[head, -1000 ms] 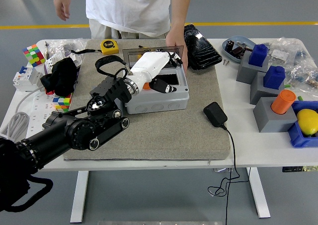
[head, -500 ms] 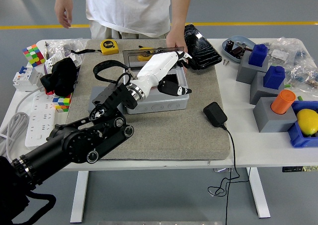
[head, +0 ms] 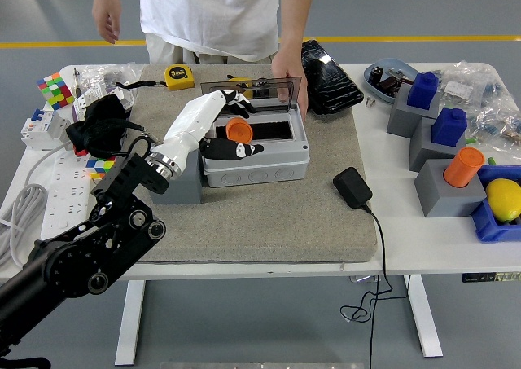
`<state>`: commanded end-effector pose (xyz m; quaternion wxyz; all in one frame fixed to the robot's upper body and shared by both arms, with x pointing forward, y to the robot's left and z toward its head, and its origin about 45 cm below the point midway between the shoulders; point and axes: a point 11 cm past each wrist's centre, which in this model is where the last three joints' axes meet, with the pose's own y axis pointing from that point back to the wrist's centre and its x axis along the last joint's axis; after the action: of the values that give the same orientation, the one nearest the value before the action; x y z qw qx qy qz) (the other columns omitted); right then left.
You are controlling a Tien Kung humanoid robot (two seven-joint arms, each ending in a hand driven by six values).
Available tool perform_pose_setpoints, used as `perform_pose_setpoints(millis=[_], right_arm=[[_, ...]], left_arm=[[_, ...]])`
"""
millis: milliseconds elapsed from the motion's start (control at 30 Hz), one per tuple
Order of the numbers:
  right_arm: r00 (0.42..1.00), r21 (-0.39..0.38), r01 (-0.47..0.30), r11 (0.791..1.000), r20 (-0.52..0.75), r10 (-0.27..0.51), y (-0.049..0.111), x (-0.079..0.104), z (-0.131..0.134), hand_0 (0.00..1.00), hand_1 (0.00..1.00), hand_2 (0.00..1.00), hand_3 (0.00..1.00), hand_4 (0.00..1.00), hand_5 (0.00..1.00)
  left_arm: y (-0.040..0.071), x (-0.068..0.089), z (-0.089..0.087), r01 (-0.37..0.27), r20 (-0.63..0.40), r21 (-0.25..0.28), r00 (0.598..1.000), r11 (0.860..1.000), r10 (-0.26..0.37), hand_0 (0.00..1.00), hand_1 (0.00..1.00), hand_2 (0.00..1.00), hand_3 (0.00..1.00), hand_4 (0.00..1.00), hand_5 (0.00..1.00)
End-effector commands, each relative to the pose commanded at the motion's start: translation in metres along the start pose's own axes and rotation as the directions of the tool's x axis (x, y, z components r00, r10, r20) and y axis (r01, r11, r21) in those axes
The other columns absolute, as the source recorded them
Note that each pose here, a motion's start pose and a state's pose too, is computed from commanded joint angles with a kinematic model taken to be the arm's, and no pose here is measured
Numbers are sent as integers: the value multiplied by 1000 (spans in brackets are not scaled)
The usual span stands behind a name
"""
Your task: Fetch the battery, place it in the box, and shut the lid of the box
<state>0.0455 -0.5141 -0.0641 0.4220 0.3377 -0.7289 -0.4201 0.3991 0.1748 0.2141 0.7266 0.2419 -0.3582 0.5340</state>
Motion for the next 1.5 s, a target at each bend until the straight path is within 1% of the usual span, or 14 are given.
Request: perform_pose_setpoints(millis=[100,200,333,600,733,767,867,967,1100,1233,1333,1400,1500], right_arm=[[1000,2,0,1000,1,0,0,0,-1,545,599,584,540,912,473],[1000,2,1,1000,0,-1,0,0,-1,546,599,584,540,911,474],[1000,2,1,1000,-2,-1,0,-1,-1,546,599,584,540,911,474],[1000,1,0,1000,-5,0,0,0,-1,545,599,584,540,911,473],[1000,0,0,1000,-4,0,0,0,0,545,599,584,540,911,473],[1000,-1,-1,1000,-3,1,0,0,0,546,599,584,540,911,474],[1000,-3,-1,1000,-3,1,0,1,1,546,599,584,540,911,474],[1000,-2,0,1000,-3,0,0,0,1,545,599,584,540,911,474],[1000,2,3,1000,-2,-3,0,-1,0,545,599,584,540,911,474],[1000,1,4,1000,-2,-4,0,-1,0,545,598,584,540,911,473],[1000,-2,3,1000,-3,-3,0,-1,2,545,598,584,540,911,473],[1000,-3,3,1000,-4,-3,0,-1,2,546,598,584,541,913,471],[1000,0,3,1000,-3,-3,0,-1,1,546,598,584,541,913,471]], left_arm=[[9,5,-14,-14,4,35,1000,999,14,632,603,546,565,998,238],[15,6,-24,-21,-3,63,1000,998,21,627,602,547,562,998,240],[20,5,-29,-19,-7,78,1000,997,20,627,602,547,562,998,240],[19,-6,-29,9,-8,80,1000,997,-8,621,606,550,569,998,237],[15,-13,-24,21,-12,73,1000,997,-20,621,606,550,569,998,237],[14,-14,-22,24,-13,70,1000,997,-23,623,607,550,570,998,250],[8,-22,-13,35,-19,58,999,998,-34,623,607,550,570,998,250],[-2,-37,4,67,-33,34,997,997,-66,620,605,551,570,998,255],[-7,-52,28,103,-73,-8,992,995,-103,620,605,551,570,998,255],[-11,-63,62,133,-140,-92,979,987,-145,615,605,552,570,998,255],[-12,-65,81,139,-168,-147,972,979,-164,615,605,552,570,998,255],[-13,-63,89,140,-169,-169,971,976,-168,614,604,552,570,998,258],[-13,-62,94,137,-170,-181,971,974,-169,614,604,552,570,998,258]])
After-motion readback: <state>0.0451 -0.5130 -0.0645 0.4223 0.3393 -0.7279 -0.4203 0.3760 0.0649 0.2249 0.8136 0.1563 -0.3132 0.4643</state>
